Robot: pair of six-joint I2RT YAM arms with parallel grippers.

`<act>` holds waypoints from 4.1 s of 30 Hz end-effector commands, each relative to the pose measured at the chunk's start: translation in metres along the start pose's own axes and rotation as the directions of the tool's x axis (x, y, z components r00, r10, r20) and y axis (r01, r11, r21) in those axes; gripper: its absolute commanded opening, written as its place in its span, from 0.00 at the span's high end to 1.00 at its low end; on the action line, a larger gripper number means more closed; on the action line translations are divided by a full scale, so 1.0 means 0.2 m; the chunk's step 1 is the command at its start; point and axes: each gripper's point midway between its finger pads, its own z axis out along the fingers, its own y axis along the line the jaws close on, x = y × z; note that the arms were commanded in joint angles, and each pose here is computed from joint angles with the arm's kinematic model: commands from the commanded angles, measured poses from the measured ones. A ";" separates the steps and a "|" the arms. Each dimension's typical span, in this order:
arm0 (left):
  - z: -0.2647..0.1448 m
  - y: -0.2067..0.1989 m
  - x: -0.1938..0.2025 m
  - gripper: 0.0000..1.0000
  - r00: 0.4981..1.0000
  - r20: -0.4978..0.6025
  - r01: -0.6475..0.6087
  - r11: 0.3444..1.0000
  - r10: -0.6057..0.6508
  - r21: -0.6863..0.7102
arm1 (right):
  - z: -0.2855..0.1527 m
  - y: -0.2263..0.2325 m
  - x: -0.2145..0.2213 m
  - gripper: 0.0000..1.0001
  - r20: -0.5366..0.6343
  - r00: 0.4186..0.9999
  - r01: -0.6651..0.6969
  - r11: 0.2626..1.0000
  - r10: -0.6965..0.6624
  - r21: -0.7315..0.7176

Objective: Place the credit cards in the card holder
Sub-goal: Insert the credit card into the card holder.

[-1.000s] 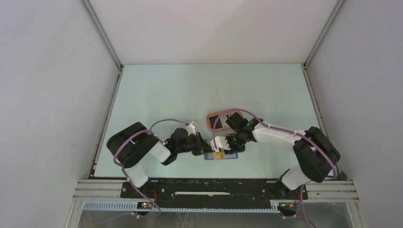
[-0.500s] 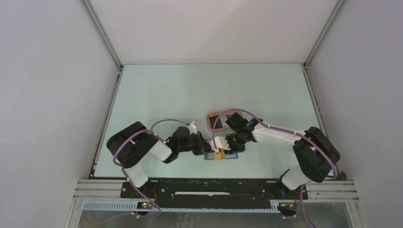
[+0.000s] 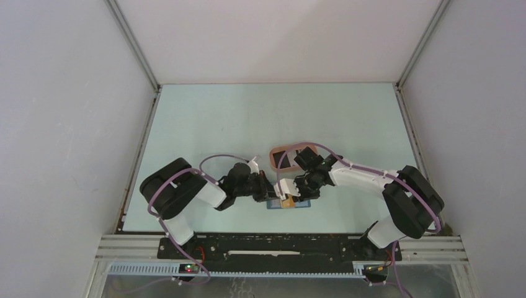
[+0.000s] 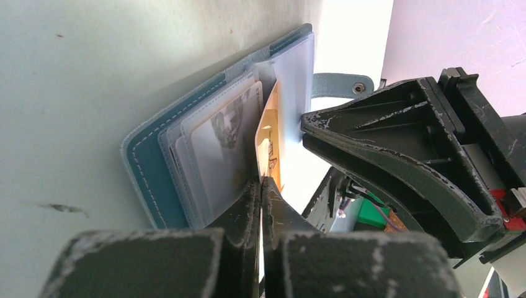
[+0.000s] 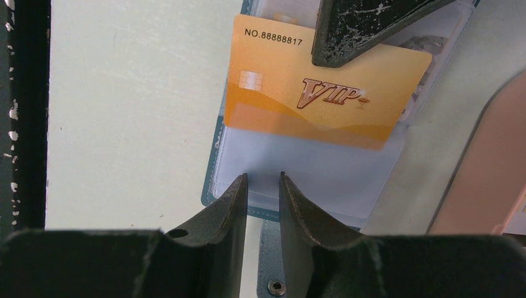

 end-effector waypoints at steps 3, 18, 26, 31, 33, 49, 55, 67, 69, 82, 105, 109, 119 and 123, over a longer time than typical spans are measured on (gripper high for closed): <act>0.01 0.08 0.01 1.00 1.000 -0.010 -0.001 0.997 0.001 -0.083 | 0.01 0.02 0.01 0.66 -0.032 0.999 -0.001 1.000 0.000 -0.018; 0.07 0.05 -0.02 0.99 1.000 -0.020 -0.001 0.998 0.000 -0.070 | -0.05 -0.02 -0.05 0.57 0.022 1.000 -0.015 0.999 0.014 0.041; 0.08 0.03 -0.03 0.92 1.000 -0.026 -0.002 0.998 0.000 -0.060 | -0.14 -0.02 -0.17 0.61 0.139 0.990 -0.006 0.998 -0.003 0.059; 0.09 0.03 -0.03 0.86 1.000 -0.030 0.000 0.998 -0.002 -0.061 | -0.17 -0.01 -0.31 0.72 0.211 0.973 0.075 0.993 -0.093 0.089; 0.10 0.04 -0.02 0.85 0.999 -0.032 -0.001 0.998 -0.001 -0.062 | -0.16 -0.01 -0.38 0.76 0.228 0.964 0.116 0.988 -0.137 0.103; 0.11 0.03 -0.02 0.79 0.999 -0.046 -0.003 0.999 0.001 -0.053 | 0.07 -0.12 -0.49 0.94 0.082 0.951 0.278 0.942 -0.297 0.186; 0.12 0.03 -0.02 0.77 0.999 -0.051 -0.002 0.999 0.000 -0.052 | 0.12 -0.14 -0.42 0.95 0.019 0.955 0.287 0.942 -0.295 0.175; 0.12 0.02 -0.02 0.69 0.999 -0.054 -0.010 0.999 0.008 -0.046 | 0.06 -0.10 -0.29 0.98 -0.050 0.967 0.256 0.951 -0.251 0.172; 0.12 0.02 -0.02 0.68 0.999 -0.053 -0.010 0.999 0.007 -0.047 | 0.05 -0.09 -0.28 0.97 -0.048 0.970 0.242 0.955 -0.237 0.173; 0.12 0.01 -0.03 0.67 0.999 -0.051 -0.017 0.999 0.014 -0.049 | 0.00 -0.10 -0.20 0.98 -0.052 0.983 0.181 0.966 -0.174 0.183; 0.11 0.01 -0.07 0.76 0.998 -0.038 -0.060 0.990 0.056 -0.126 | -0.27 -0.09 -0.30 0.96 0.255 0.967 -0.024 0.983 -0.024 0.183; 0.12 0.00 -0.07 0.84 0.997 -0.045 -0.066 0.991 0.061 -0.117 | -0.27 -0.10 -0.30 0.96 0.254 0.967 -0.024 0.982 -0.025 0.186; 0.16 -0.04 -0.07 0.90 0.995 -0.064 -0.076 0.992 0.070 -0.103 | -0.28 -0.09 -0.29 0.96 0.255 0.967 -0.025 0.982 -0.024 0.186; 0.18 -0.06 -0.07 0.90 0.994 -0.075 -0.082 0.992 0.075 -0.100 | -0.28 -0.10 -0.29 0.96 0.256 0.967 -0.030 0.981 -0.020 0.190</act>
